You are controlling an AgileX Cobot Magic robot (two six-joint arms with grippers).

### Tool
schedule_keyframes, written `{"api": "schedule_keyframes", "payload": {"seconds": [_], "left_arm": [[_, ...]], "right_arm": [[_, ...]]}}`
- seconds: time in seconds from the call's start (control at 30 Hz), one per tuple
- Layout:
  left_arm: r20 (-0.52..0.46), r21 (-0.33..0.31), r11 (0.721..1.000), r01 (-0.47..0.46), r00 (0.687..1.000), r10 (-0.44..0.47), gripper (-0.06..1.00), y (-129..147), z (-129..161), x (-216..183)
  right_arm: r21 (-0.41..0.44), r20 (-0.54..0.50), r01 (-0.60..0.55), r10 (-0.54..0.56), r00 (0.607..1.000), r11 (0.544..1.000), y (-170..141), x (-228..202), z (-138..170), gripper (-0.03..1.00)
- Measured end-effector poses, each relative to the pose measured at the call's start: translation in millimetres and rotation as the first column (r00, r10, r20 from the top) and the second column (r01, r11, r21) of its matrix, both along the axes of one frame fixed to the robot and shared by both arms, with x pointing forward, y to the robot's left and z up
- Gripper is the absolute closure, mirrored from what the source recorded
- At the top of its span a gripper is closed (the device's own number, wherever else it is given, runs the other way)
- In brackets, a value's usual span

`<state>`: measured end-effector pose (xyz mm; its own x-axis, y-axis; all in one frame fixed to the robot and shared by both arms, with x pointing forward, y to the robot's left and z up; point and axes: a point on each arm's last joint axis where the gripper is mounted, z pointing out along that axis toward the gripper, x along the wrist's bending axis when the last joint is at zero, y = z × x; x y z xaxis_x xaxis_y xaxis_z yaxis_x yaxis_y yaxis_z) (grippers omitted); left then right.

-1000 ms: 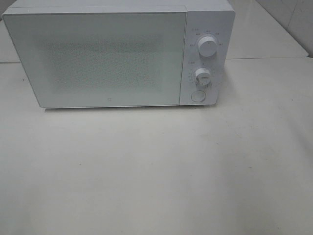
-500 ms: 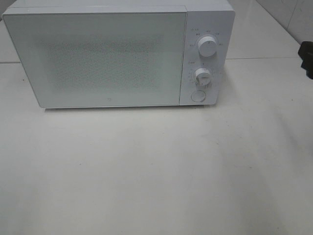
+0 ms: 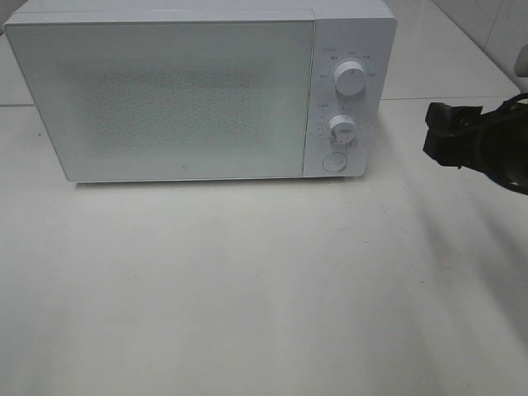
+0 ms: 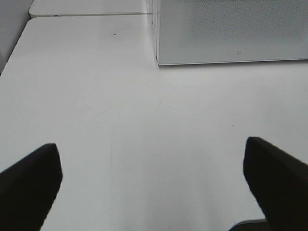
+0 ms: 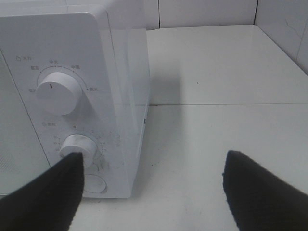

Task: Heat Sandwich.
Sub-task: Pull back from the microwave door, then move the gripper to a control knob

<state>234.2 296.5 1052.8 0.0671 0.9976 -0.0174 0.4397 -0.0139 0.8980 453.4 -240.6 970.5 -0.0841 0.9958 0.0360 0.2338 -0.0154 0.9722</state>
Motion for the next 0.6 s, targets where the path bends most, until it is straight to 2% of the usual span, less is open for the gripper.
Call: {"api": "schedule_keyframes", "payload": {"seconds": [0.4, 0.6], "left_arm": [[0.000, 0.000, 1.000, 0.000, 1.000, 0.000, -0.02, 0.0, 0.0, 0.0], [0.000, 0.000, 1.000, 0.000, 1.000, 0.000, -0.02, 0.0, 0.0, 0.0]], "right_arm": [[-0.034, 0.010, 0.039, -0.039, 0.999, 0.999, 36.8, -3.6, -22.1, 0.20], [-0.022, -0.010, 0.055, -0.055, 0.998, 0.998, 53.6, 3.6, -26.2, 0.20]]}}
